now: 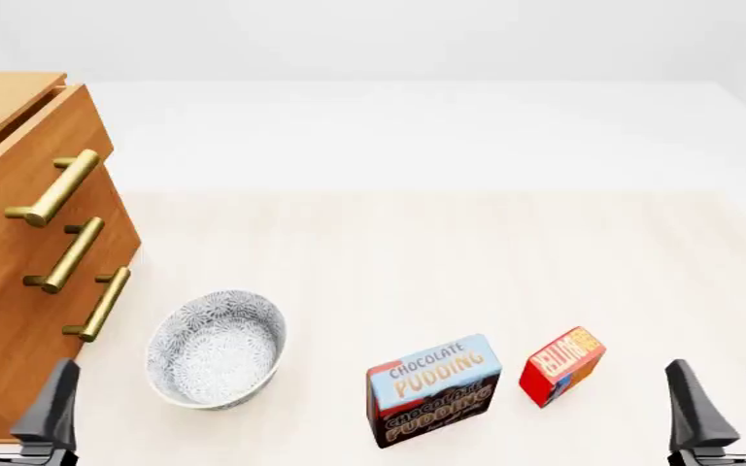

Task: Put the butter at the back in the top drawer of the cabinet and close it.

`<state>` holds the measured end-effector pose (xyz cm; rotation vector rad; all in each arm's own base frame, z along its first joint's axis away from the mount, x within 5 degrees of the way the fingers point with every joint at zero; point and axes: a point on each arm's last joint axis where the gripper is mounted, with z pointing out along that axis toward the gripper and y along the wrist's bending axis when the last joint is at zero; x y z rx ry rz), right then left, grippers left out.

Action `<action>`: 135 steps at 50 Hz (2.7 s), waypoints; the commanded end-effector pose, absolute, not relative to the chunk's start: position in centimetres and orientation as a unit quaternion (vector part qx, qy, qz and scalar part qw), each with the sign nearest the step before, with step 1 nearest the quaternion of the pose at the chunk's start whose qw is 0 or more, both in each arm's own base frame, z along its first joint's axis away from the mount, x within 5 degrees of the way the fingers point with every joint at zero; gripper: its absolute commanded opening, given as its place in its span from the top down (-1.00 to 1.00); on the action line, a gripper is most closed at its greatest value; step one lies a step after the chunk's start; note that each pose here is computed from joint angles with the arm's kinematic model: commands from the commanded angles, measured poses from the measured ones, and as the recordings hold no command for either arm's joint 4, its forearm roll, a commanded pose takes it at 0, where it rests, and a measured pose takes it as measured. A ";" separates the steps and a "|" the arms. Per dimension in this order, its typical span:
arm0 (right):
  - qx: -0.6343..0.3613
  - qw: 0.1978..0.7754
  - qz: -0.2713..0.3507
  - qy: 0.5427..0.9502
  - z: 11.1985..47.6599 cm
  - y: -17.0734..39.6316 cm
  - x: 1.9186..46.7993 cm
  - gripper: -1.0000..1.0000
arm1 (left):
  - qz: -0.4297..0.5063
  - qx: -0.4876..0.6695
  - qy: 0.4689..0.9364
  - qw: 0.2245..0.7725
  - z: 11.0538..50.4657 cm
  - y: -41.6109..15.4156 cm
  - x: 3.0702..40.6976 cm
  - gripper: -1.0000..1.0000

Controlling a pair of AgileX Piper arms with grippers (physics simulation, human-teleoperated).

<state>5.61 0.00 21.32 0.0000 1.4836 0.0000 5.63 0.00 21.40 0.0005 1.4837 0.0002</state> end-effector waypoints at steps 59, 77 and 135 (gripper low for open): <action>0.000 0.737 0.000 0.676 21.3 0.0 5.6 -1.00 | 0.088 0.172 0.683 0.705 29.2 -0.8 6.3 -1.00; 0.000 0.737 0.000 0.676 21.3 0.0 5.6 -1.00 | 0.161 0.229 0.688 0.669 30.8 -0.6 6.9 -1.00; 0.000 0.737 0.000 0.676 21.3 0.0 5.6 -1.00 | 0.266 0.403 0.658 0.578 34.0 -1.1 9.8 -1.00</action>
